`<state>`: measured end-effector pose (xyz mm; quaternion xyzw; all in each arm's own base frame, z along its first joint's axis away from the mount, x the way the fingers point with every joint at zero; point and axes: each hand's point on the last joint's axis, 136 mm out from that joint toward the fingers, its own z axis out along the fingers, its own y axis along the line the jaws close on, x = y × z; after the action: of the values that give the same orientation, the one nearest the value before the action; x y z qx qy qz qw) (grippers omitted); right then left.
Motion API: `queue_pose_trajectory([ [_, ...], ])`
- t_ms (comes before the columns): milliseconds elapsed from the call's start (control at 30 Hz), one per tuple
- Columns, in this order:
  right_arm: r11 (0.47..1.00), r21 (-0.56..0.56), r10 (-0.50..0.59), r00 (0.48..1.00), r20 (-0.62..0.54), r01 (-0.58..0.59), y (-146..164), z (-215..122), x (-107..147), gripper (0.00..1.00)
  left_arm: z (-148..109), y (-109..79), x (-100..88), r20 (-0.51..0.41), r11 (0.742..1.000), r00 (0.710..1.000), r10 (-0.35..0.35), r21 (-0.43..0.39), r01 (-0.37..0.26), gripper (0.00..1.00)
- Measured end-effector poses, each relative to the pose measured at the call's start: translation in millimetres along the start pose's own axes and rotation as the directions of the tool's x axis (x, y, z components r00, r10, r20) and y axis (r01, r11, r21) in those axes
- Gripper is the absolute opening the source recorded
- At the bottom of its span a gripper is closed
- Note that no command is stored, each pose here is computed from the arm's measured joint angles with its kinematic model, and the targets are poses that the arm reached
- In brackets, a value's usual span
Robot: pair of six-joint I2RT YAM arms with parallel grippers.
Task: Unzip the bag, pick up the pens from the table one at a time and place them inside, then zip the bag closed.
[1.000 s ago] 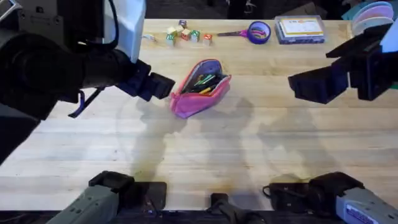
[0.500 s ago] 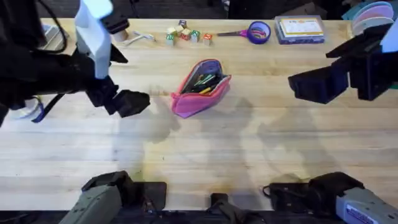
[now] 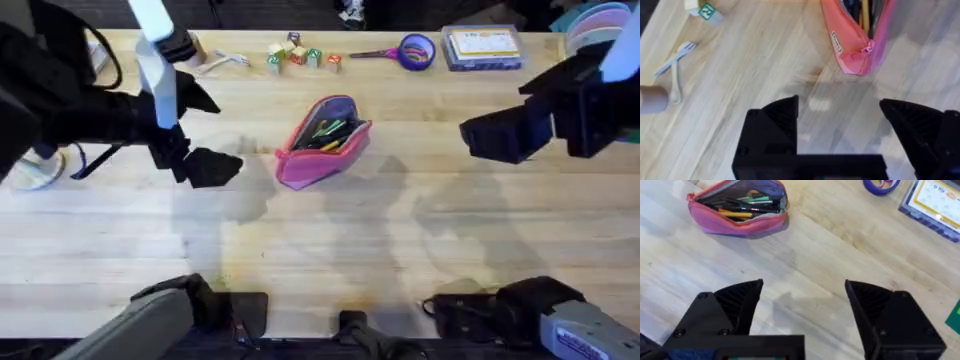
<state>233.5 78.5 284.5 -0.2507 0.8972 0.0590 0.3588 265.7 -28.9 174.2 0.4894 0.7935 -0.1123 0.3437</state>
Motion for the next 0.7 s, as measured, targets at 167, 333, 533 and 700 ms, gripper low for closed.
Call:
queue_pose_trajectory([
  [167, 1.000, -0.002, 0.001, 1.000, -0.006, -0.001, -0.2, 1.8, 0.2, 0.998, 19.5, 0.0, 7.4, 0.029, 0.996, 1.000, 0.003, 0.089, -0.005, 0.993],
  [333, 0.999, -0.052, 0.000, 1.000, 0.020, 0.001, 8.2, 1.7, -5.2, 0.998, 38.8, 0.9, 21.3, 0.018, 0.986, 0.999, -0.042, 0.162, 0.038, 0.993],
  [533, 0.988, -0.155, 0.004, 0.998, 0.068, 0.007, 24.5, 2.5, -17.0, 0.998, 39.1, -0.7, 21.4, 0.020, 0.984, 0.999, -0.045, 0.171, 0.041, 0.993],
  [700, 0.960, -0.279, 0.007, 0.997, 0.081, 0.016, 43.9, 11.5, -27.3, 0.998, 39.0, -1.2, 21.3, 0.035, 0.984, 0.999, 0.038, 0.170, -0.043, 0.993],
])
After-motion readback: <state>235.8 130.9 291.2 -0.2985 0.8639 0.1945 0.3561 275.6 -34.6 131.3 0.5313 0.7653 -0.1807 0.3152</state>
